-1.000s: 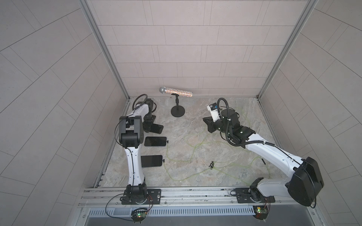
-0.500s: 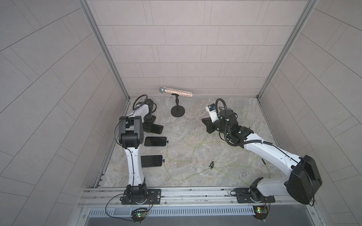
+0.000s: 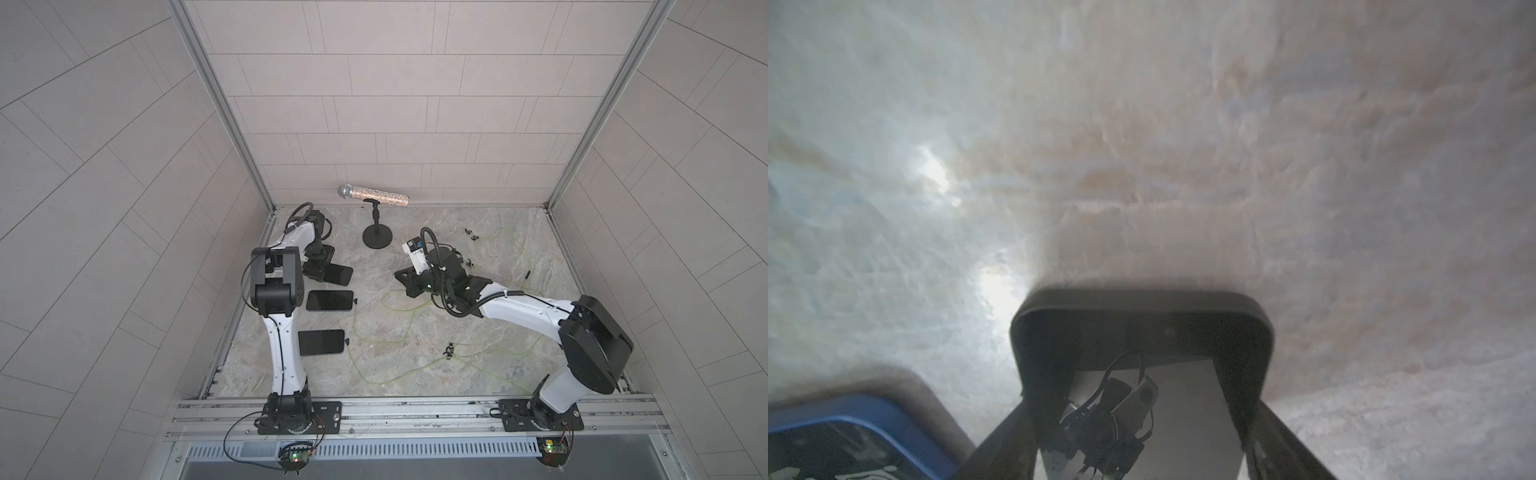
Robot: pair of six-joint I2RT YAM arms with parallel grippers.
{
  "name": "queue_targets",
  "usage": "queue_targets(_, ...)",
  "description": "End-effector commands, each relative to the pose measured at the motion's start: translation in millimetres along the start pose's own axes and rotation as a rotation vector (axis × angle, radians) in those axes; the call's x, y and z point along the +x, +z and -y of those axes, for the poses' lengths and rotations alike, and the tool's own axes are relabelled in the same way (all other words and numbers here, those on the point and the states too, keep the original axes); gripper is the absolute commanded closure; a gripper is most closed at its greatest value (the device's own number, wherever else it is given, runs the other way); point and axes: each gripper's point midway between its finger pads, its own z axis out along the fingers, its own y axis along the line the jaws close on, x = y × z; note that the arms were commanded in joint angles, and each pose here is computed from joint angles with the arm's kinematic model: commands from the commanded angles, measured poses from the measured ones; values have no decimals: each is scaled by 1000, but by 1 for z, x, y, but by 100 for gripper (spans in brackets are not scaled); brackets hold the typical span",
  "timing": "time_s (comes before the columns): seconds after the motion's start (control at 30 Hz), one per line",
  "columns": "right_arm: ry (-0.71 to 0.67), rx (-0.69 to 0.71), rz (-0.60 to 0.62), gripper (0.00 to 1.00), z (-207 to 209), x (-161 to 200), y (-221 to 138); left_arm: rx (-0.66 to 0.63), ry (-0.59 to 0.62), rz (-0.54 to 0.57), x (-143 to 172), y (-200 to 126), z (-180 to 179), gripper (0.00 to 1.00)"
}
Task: Plug wired earphones into phones
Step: Pick up the phone at the center of the board.
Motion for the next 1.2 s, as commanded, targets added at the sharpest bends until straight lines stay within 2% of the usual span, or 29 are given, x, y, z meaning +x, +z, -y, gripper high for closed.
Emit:
queue_targets(0.0,61,-35,110,100,-16,-28,10,50,39,-64,18,-23,2,33)
queue_targets(0.1,125,-29,112,100,-16,-20,29,57,56,-70,19,-30,1,33)
queue_targets(0.23,210,-52,115,100,-21,-8,55,76,49,-131,26,-28,-1,33)
queue_targets(0.37,272,-11,107,100,-11,6,76,58,60,-99,18,-27,-5,33)
queue_targets(0.6,249,78,73,100,1,18,88,-11,54,-44,4,-6,-13,33)
queue_targets(0.83,225,100,69,100,3,17,83,-17,33,23,-9,-3,-8,21)
queue_targets(1.03,217,97,67,100,2,16,82,-41,27,-6,5,4,-14,8)
queue_targets(1.17,216,98,66,100,2,16,81,-57,27,10,14,4,-16,7)
